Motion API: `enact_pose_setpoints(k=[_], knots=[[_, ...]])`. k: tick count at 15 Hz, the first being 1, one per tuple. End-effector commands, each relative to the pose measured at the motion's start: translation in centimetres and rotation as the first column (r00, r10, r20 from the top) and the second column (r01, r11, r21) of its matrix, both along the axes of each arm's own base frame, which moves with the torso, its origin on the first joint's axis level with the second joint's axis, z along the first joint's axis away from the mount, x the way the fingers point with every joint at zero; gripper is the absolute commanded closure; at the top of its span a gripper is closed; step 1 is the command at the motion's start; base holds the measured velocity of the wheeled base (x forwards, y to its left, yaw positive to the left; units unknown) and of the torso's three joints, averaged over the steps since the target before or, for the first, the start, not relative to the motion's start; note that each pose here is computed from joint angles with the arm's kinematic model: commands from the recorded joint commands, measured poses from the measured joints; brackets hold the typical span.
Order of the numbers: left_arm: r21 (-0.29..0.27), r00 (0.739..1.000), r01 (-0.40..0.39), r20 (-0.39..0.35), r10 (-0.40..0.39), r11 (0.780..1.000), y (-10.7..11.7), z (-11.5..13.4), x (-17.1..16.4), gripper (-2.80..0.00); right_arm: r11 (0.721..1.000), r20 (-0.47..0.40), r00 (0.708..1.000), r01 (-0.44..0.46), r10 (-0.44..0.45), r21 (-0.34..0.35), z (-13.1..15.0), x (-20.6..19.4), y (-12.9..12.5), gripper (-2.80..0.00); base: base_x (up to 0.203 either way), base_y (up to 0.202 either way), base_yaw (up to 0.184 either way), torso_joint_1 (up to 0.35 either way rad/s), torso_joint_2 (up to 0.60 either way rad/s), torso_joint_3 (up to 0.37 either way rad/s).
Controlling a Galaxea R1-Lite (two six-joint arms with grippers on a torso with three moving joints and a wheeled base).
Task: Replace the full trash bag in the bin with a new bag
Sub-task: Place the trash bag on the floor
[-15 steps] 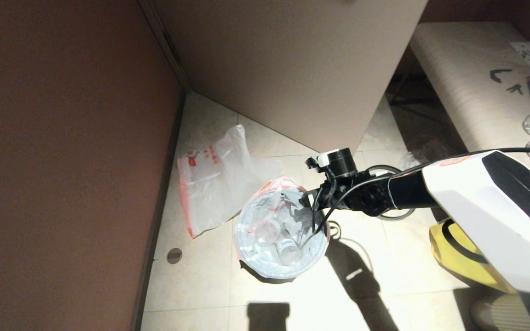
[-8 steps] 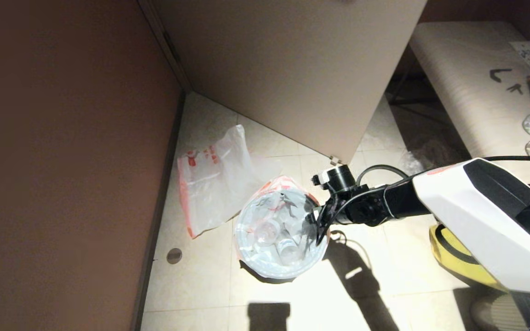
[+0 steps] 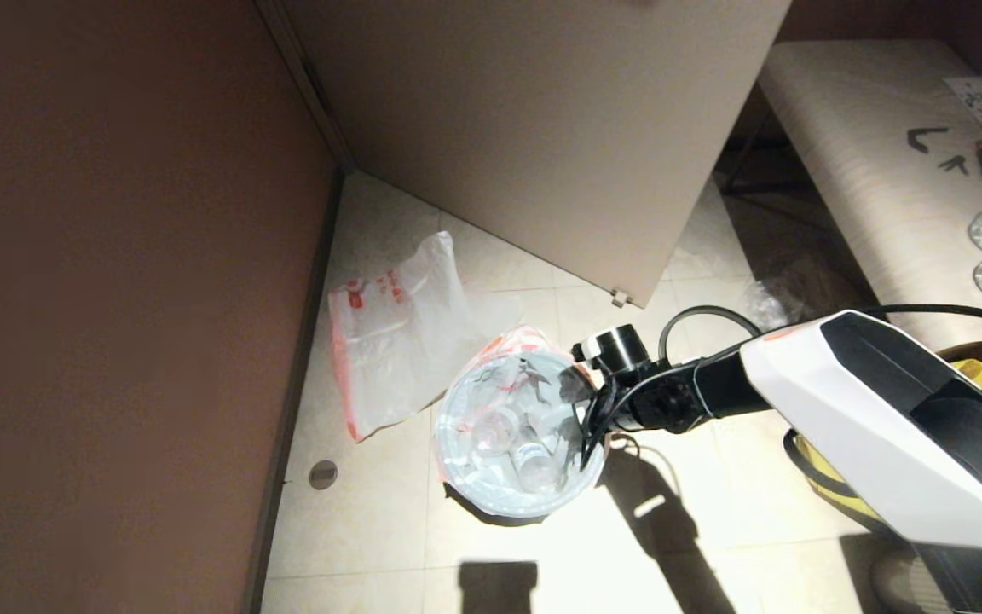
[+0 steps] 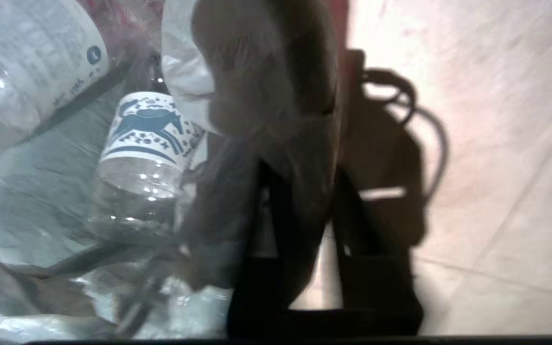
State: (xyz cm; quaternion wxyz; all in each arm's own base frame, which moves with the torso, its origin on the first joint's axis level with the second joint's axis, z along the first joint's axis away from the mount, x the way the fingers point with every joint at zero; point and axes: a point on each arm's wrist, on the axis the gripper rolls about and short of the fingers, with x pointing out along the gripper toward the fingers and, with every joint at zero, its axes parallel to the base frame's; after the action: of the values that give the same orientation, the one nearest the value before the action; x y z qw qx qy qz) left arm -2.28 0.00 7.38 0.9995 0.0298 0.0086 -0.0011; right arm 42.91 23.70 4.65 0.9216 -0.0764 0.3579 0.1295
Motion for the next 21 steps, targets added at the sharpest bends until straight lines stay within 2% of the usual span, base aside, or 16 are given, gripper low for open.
enact_pose_setpoints(k=[1,4,6,8,11,12,13,15,16,17,21], knots=[[0.0,1.0,0.0,-0.006,0.0,1.0,0.0,-0.2,0.0,0.0,1.0,-0.008,1.0,-0.003,0.003,-0.004,-0.4,-0.1,0.2,0.0,0.0,0.0,0.0,0.0,0.0,0.0],[0.0,1.0,0.0,-0.006,0.0,1.0,0.0,-0.2,0.0,0.0,0.999,-0.021,1.0,0.02,-0.019,0.038,-0.2,-0.7,1.1,0.0,0.0,0.0,0.0,0.0,0.0,0.0],[0.0,1.0,0.0,-0.006,0.0,1.0,0.0,-0.2,0.0,0.0,0.992,-0.049,0.996,0.079,-0.075,0.096,0.8,-1.4,1.5,0.0,0.0,0.0,0.0,0.0,0.0,0.0],[0.0,1.0,0.0,-0.006,0.0,1.0,0.0,-0.2,0.0,0.0,0.973,-0.108,0.983,0.168,-0.152,0.159,2.2,-2.5,1.7,0.0,0.0,0.0,0.0,0.0,0.0,0.0],[0.0,1.0,0.0,-0.006,0.0,1.0,0.0,-0.2,0.0,0.0,0.921,-0.21,0.944,0.304,-0.257,0.242,3.8,-4.1,2.0,0.0,0.0,0.0,0.0,0.0,0.0,0.0],[0.0,1.0,0.0,-0.006,0.0,1.0,0.0,-0.2,0.0,0.0,0.894,-0.242,0.925,0.354,-0.292,0.275,3.8,-4.3,2.2,0.0,0.0,0.0,0.0,0.0,0.0,0.0],[0.0,1.0,0.0,-0.006,0.0,1.0,0.0,-0.2,0.0,0.0,0.862,-0.275,0.904,0.406,-0.328,0.305,3.6,-4.4,2.4,0.0,0.0,0.0,0.0,0.0,0.0,0.0],[0.0,1.0,0.0,-0.006,0.0,1.0,0.0,-0.2,0.0,0.0,0.756,-0.371,0.832,0.539,-0.412,0.37,2.4,-4.2,2.7,0.0,0.0,0.0,0.0,0.0,0.0,0.0],[0.0,1.0,0.0,-0.006,0.0,1.0,0.0,-0.2,0.0,0.0,0.728,-0.411,0.808,0.572,-0.422,0.378,1.4,-4.2,3.0,0.0,0.0,0.0,0.0,0.0,0.0,0.0],[0.0,1.0,0.0,-0.006,0.0,1.0,0.0,-0.2,0.0,0.0,0.718,-0.435,0.795,0.586,-0.422,0.375,0.5,-4.1,3.2,0.0,0.0,0.0,0.0,0.0,0.0,0.0],[0.0,1.0,0.0,-0.006,0.0,1.0,0.0,-0.2,0.0,0.0,0.684,-0.452,0.789,0.599,-0.417,0.416,-1.8,-3.6,4.2,0.0,0.0,0.0,0.0,0.0,0.0,0.0]])
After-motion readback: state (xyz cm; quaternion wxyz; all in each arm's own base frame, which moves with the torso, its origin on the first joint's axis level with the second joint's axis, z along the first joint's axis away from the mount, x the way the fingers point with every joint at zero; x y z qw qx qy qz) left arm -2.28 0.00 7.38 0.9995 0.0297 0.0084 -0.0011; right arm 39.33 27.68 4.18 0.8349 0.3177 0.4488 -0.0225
